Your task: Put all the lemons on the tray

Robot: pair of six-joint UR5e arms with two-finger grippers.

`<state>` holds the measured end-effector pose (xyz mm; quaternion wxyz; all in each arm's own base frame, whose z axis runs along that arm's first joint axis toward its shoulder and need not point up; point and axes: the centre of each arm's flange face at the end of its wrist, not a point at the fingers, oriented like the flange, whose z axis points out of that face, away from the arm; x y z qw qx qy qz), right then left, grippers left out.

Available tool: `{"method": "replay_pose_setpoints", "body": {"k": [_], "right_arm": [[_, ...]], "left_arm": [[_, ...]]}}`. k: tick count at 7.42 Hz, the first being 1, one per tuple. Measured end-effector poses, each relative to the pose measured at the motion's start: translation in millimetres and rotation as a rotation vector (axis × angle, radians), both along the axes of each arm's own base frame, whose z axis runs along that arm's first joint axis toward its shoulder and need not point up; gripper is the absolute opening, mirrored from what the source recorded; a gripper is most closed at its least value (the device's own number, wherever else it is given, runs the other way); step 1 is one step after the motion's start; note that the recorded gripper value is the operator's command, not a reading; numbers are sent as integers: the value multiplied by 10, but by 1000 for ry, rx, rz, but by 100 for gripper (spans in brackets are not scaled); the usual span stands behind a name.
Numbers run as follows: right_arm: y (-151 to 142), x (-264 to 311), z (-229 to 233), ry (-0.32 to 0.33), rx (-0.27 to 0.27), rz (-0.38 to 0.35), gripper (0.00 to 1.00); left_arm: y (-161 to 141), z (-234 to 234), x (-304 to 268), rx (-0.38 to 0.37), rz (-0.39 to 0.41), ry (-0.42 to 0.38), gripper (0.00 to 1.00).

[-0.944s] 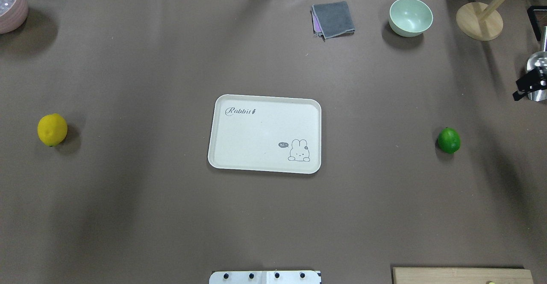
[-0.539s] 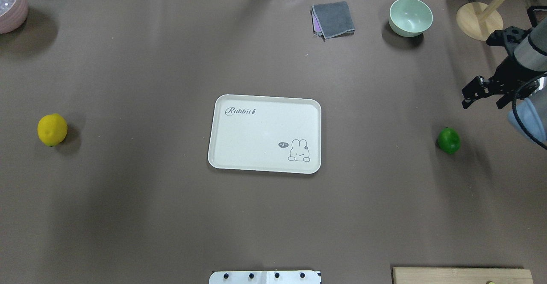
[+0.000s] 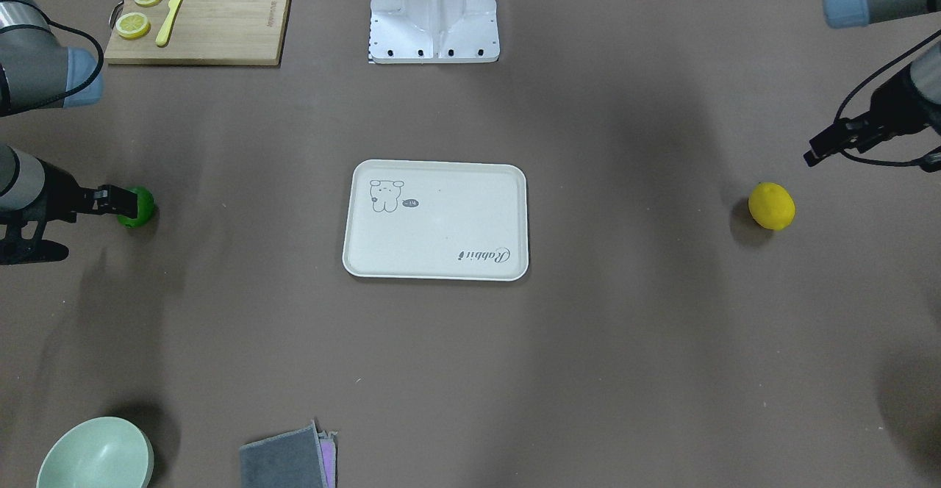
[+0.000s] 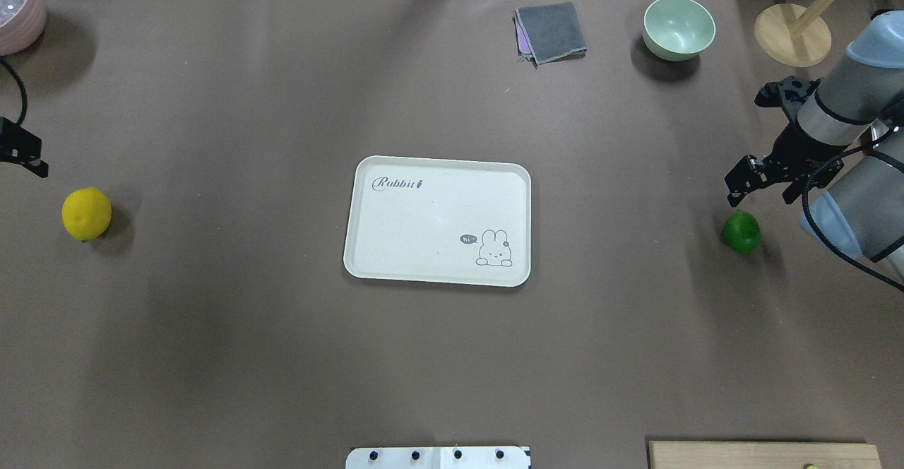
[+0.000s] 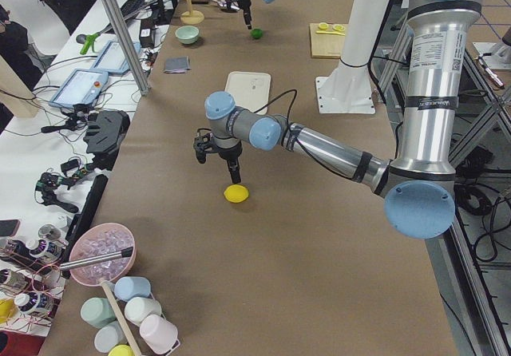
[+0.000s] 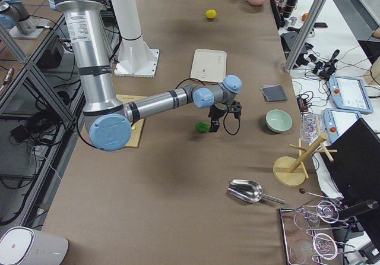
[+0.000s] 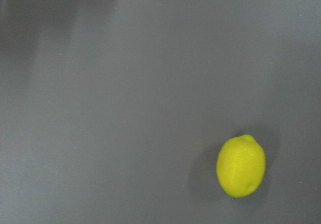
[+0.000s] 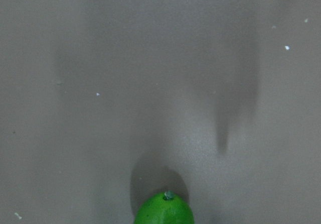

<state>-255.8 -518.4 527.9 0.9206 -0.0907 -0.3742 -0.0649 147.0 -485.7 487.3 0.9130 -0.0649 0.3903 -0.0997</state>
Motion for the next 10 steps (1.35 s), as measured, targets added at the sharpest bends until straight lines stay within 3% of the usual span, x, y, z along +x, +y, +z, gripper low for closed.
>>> {"method": "replay_pose_setpoints", "body": {"k": [3,4,6,8,9,10], "right_arm": [[94,-216,112,8,-18,-41,96],[117,-261,140,9,-24,-50,89],[146,-318,190,12,-35,-61,65],[159,-342,230,10,-48,-67,65],[166,-354,253,7,-56,-71,60],[171,-362,274,6,-62,-74,45]], "left_arm": [[4,568,377,59,11,-8,96],[43,821,392,74,13,-6,96],[94,1054,392,74,12,-9,96],[70,1045,417,73,8,-4,96],[27,974,446,70,-3,4,96],[-27,894,492,62,-18,12,96]]}}
